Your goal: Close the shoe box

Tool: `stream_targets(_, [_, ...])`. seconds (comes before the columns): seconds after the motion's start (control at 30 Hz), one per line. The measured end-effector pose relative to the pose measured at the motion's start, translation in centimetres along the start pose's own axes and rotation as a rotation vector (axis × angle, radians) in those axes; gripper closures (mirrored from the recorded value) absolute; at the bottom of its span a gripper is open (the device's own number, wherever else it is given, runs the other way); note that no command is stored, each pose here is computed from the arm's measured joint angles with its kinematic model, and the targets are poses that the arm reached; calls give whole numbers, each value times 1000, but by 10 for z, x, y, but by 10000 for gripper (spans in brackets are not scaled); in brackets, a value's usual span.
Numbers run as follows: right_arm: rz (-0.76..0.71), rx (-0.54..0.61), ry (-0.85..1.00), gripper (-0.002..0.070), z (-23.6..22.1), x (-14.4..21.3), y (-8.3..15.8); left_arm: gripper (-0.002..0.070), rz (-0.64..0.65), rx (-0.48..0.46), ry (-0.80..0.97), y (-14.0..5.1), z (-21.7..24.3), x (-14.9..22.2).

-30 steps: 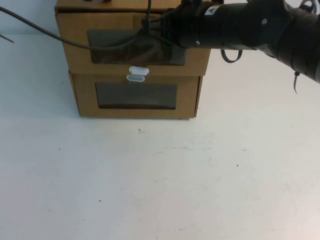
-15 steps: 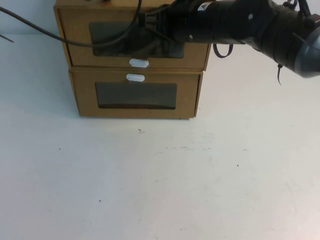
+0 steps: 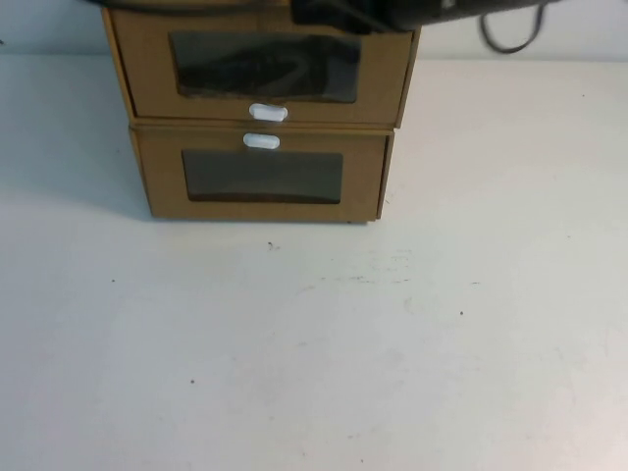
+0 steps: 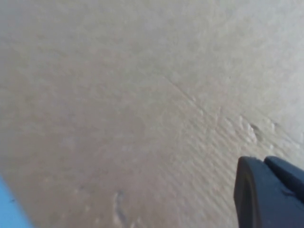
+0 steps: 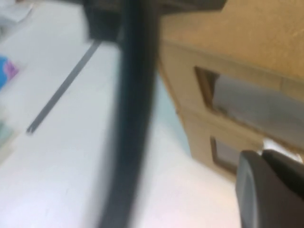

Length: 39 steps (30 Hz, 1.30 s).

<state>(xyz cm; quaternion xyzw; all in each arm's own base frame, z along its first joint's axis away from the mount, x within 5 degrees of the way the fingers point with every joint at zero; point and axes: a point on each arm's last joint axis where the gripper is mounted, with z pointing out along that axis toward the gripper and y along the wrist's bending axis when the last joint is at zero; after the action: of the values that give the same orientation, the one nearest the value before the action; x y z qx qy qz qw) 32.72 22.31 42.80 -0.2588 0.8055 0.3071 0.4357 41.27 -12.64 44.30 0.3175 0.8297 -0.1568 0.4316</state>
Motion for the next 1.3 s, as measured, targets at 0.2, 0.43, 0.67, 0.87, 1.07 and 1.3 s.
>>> stream_targets(0.2, [-25, 89, 53, 687, -90, 4, 27, 680, 45, -85, -56, -12, -51, -14])
stream_targets(0.43, [6, 198, -3, 687, -200, 65, 51, 680, 62, -100, -159, -45, -123, -16])
stream_targets(0.67, [64, 196, -91, 687, -275, 162, 67, 680, 97, -84, -288, -94, -185, 31])
stream_targets(0.87, [105, 175, -111, 687, -287, 219, 67, 680, 100, -102, -394, -130, -203, 115])
stream_targets(1.07, [124, 154, -150, 687, -280, 247, 62, 680, 81, -180, -491, -156, -205, 207])
stream_targets(1.3, [119, 133, -202, 687, -251, 266, 50, 680, 24, -275, -620, -171, -200, 287])
